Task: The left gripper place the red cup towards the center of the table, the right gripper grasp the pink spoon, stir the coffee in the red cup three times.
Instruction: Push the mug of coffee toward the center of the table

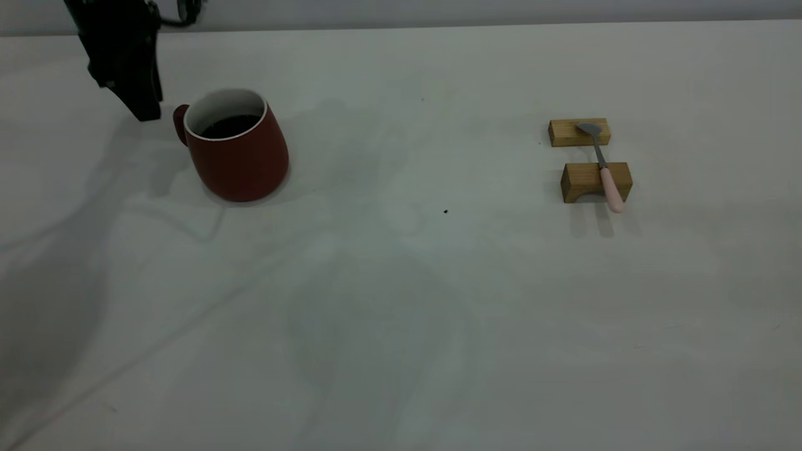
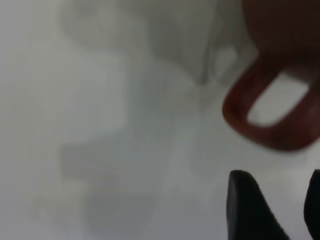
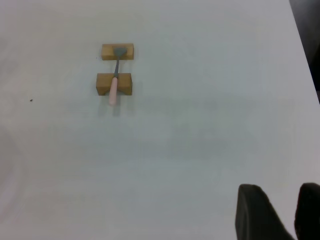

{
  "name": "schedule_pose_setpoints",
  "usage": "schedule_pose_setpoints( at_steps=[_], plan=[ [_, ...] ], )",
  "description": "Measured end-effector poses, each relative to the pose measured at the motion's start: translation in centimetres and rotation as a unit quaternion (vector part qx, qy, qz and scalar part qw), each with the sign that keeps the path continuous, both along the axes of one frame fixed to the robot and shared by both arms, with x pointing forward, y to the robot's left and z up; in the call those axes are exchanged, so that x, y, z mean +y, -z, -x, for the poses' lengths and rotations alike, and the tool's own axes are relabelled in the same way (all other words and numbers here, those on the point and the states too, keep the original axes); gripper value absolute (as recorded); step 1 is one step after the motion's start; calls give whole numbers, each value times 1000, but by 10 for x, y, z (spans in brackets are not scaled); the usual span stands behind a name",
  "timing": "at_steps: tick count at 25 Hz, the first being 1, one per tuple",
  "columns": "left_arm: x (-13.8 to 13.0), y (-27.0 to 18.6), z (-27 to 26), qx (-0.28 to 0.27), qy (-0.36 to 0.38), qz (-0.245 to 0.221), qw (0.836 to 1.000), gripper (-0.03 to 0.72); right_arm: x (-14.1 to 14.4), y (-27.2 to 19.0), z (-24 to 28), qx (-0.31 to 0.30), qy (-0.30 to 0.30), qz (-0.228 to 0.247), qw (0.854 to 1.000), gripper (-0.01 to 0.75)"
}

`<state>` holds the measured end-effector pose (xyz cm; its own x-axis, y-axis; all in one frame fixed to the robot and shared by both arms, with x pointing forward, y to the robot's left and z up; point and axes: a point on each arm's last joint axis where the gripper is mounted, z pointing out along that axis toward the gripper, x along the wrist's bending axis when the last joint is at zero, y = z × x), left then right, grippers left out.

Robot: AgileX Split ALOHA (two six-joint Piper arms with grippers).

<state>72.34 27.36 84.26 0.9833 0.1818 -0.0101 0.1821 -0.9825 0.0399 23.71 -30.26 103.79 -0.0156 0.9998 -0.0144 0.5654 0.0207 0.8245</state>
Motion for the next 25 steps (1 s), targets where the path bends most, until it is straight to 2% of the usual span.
schedule_pose_setpoints(
  at_steps=[4, 12, 18, 25],
  plan=[
    [-6, 3, -2, -12, 20, 35, 999, 355, 0, 0, 0, 0, 0, 0, 1000, 237],
    [-14, 13, -1, -7, 38, 35, 999, 355, 0, 0, 0, 0, 0, 0, 1000, 237],
    [-50, 19, 4, 1, 53, 34, 998, 355, 0, 0, 0, 0, 0, 0, 1000, 237],
    [-84, 23, 11, 11, 18, 38, 999, 355, 0, 0, 0, 0, 0, 0, 1000, 237]
  ],
)
